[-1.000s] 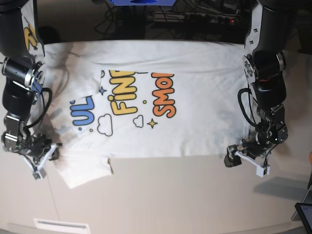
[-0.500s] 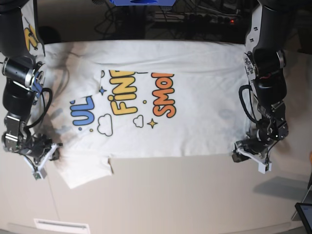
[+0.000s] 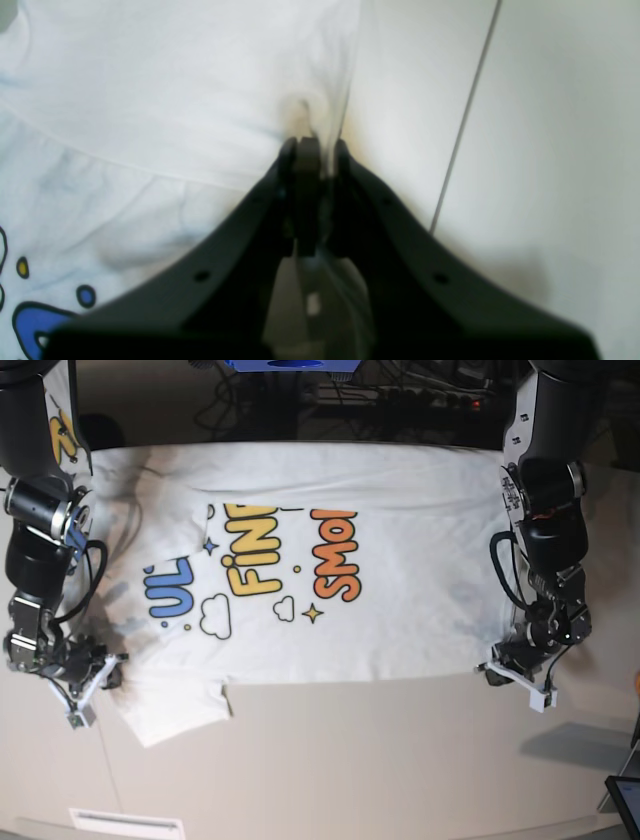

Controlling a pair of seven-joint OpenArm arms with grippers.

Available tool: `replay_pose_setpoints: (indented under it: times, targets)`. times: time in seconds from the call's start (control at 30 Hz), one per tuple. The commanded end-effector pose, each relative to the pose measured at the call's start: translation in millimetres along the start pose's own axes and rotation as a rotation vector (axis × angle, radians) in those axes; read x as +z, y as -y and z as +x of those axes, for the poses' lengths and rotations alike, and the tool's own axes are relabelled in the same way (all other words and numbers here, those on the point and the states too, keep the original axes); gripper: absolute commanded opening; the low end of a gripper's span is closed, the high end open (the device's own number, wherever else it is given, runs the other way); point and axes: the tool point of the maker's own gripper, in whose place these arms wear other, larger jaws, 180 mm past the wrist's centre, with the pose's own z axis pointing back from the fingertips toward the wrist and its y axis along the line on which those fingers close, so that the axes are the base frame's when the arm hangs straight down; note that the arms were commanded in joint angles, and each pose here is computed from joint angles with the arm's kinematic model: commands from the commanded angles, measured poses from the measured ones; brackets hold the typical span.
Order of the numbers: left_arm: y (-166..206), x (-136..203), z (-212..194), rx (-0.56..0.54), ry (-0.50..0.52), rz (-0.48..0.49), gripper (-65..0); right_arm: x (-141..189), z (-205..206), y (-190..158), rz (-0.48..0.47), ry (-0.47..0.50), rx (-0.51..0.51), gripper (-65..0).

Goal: Fold the T-shirt properly
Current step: 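Lower both grippers and grasp the shirt's side edges near the hem, then lift the hem edge with both grippers and fold it toward the collar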

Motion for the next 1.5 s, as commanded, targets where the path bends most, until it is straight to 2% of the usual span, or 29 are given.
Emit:
replay_pose_setpoints:
  times: [0.0,0.4,0.67,0.93,1.0,1.27,1.47]
  targets:
    - [-3,3,7,-0.02,-0.023,0.013,-65.0,9,28,11,-0.024,0.065,0.011,-62.1]
    - [9,29,56,-0.145,0.041,0.028,-65.0,11,43,11,-0.024,0.134,0.006,-62.1]
    - [9,29,56,-0.146,0.038,0.028,-65.0,24,70,13,-0.057,0.203,0.055,-62.1]
    - [8,29,50,-0.144,0.032,0.028,-65.0,23,63,13,-0.061,0.195,0.058,-62.1]
    - [8,35,61,-0.168,0.059,0.036,-65.0,23,61,13,-0.062,0.193,0.061,-62.1]
    - [19,64,59,-0.292,0.059,0.066,-65.0,31,61,20,-0.088,0.224,0.048,-62.1]
    - [20,72,47,-0.326,0.042,0.077,-65.0,37,62,25,-0.104,0.242,0.033,-62.1]
